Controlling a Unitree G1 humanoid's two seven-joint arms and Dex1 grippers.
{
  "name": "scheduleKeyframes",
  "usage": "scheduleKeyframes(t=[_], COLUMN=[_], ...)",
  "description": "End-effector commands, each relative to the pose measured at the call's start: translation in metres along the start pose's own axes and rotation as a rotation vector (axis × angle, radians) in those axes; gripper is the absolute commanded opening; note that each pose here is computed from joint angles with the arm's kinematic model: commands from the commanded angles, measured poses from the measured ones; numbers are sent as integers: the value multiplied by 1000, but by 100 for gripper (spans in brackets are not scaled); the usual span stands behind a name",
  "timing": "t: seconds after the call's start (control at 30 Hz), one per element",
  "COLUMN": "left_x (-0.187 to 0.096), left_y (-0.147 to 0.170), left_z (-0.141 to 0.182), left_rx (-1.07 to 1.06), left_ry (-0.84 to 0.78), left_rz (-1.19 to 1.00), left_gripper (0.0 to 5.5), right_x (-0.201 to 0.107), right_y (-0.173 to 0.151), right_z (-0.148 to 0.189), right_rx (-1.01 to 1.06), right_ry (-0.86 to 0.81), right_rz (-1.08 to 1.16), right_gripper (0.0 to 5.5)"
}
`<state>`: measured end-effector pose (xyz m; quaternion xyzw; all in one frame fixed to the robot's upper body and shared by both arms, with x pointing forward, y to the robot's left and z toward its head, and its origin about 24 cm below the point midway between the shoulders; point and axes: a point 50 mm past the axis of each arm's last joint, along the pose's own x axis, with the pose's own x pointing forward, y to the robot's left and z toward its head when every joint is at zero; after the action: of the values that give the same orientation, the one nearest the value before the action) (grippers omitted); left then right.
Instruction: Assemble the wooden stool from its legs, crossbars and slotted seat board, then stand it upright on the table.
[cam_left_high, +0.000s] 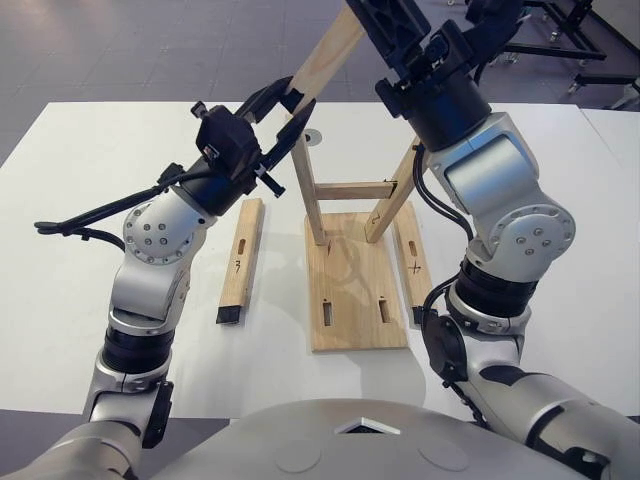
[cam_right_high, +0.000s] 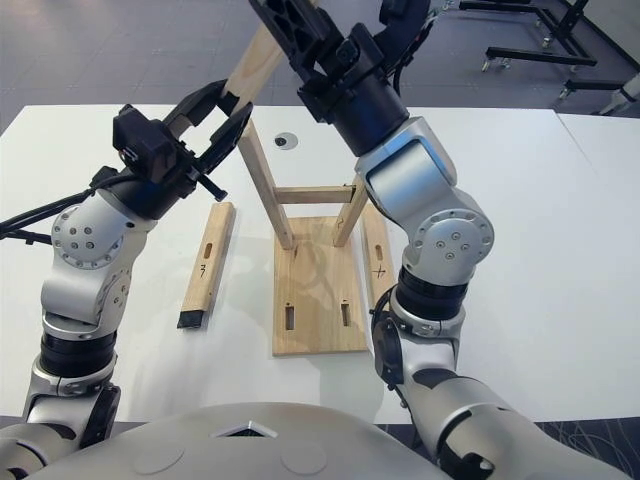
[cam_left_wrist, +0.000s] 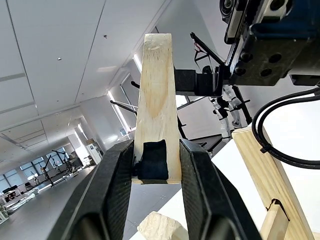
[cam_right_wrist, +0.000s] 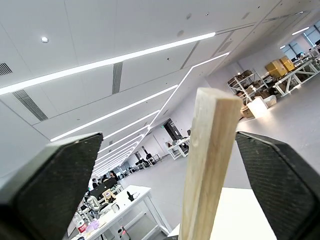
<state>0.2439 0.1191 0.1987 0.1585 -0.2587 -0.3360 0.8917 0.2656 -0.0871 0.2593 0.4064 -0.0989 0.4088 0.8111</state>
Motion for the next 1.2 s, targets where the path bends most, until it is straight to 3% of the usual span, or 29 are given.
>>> scheduleKeyframes(t=[0.03,0.7,1.0,1.03,1.2], left_x=[-1,1,-3,-3,-3], left_y=[-3,-3,2,3,10], left_z=[0,3,-6,-7,-10], left_rx=[8,22,-29,-37,-40], left_ry=[16,25,85,97,126], left_rz=[-27,-68,-16,-14,50], left_gripper=[128,128,128,164,230], right_x=[3,3,2,2,1], right_y=[-1,-9,-6,-7,-4], right_z=[4,3,6,7,29], right_rx=[-11,-17,-23,-26,3], right_ry=[-27,-29,-42,-45,-181], right_rz=[-18,-58,-36,-38,-26], right_gripper=[417,58,39,39,39])
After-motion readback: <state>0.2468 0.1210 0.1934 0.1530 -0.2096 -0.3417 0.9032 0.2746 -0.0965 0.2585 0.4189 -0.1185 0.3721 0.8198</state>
